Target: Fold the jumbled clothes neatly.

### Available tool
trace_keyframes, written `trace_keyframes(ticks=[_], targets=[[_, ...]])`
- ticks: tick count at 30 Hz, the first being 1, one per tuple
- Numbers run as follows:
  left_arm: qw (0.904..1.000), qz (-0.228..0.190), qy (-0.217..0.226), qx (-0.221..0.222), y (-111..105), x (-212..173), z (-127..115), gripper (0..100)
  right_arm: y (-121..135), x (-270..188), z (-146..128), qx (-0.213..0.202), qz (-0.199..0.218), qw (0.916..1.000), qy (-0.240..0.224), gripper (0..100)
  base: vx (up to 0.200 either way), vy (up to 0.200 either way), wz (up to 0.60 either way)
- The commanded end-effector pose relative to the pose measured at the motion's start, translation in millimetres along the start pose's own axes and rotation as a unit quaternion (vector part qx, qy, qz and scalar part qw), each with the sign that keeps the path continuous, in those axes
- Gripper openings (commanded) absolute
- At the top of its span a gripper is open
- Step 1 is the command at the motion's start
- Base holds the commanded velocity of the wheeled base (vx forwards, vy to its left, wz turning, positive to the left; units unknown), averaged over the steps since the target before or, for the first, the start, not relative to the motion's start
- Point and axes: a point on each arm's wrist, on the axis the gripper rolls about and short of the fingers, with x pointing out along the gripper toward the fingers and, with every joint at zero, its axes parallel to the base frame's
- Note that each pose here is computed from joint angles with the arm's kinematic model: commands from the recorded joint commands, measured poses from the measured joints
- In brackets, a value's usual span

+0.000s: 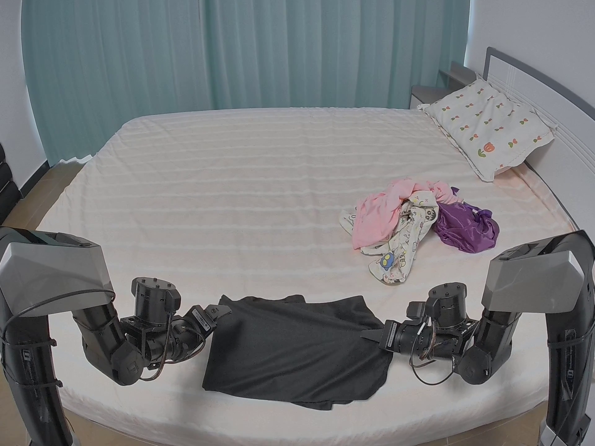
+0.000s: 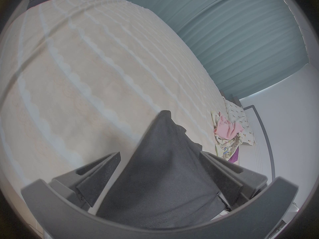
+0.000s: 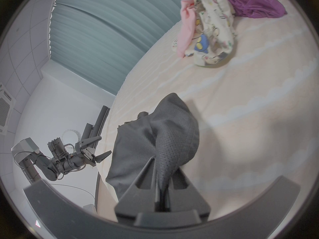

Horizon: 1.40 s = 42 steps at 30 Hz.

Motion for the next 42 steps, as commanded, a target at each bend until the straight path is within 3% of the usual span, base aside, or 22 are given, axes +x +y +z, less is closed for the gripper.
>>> trace_keyframes(ticks=[1,17,18,28,37,40,42], targets=[[1.0,-0.001,0.0,0.0,0,0,0,100,1,-2,0,0.0,0.0,1.0,0.001,0,0.0,-0.2,0.0],[1.0,-0.002,0.0,0.001,-1,-3,0,100,-1,0,-2,0.002,-0.002,1.0,0.004,0,0.0,-0.163,0.0],[1.0,-0.002,0.0,0.001,-1,-3,0,100,-1,0,-3,0.001,-0.001,1.0,0.006,100,0.0,0.0,0.0],[1.0,-0.002,-0.004,0.005,-2,-3,1,100,-3,-1,-4,-0.007,0.01,0.9998,-0.016,100,0.0,0.0,0.0],[0.9996,-0.014,0.011,0.022,-11,-10,-11,100,-23,-12,21,0.009,-0.013,0.9983,-0.056,100,0.0,0.0,0.0],[0.999,-0.008,0.021,0.039,-10,-13,-19,100,-26,-11,25,0.011,-0.015,0.9979,-0.063,100,0.0,0.0,0.0],[0.9951,0.004,0.04,0.091,-4,-19,-30,100,-32,-9,24,0.015,-0.021,0.9977,-0.062,100,0.0,0.0,0.0]])
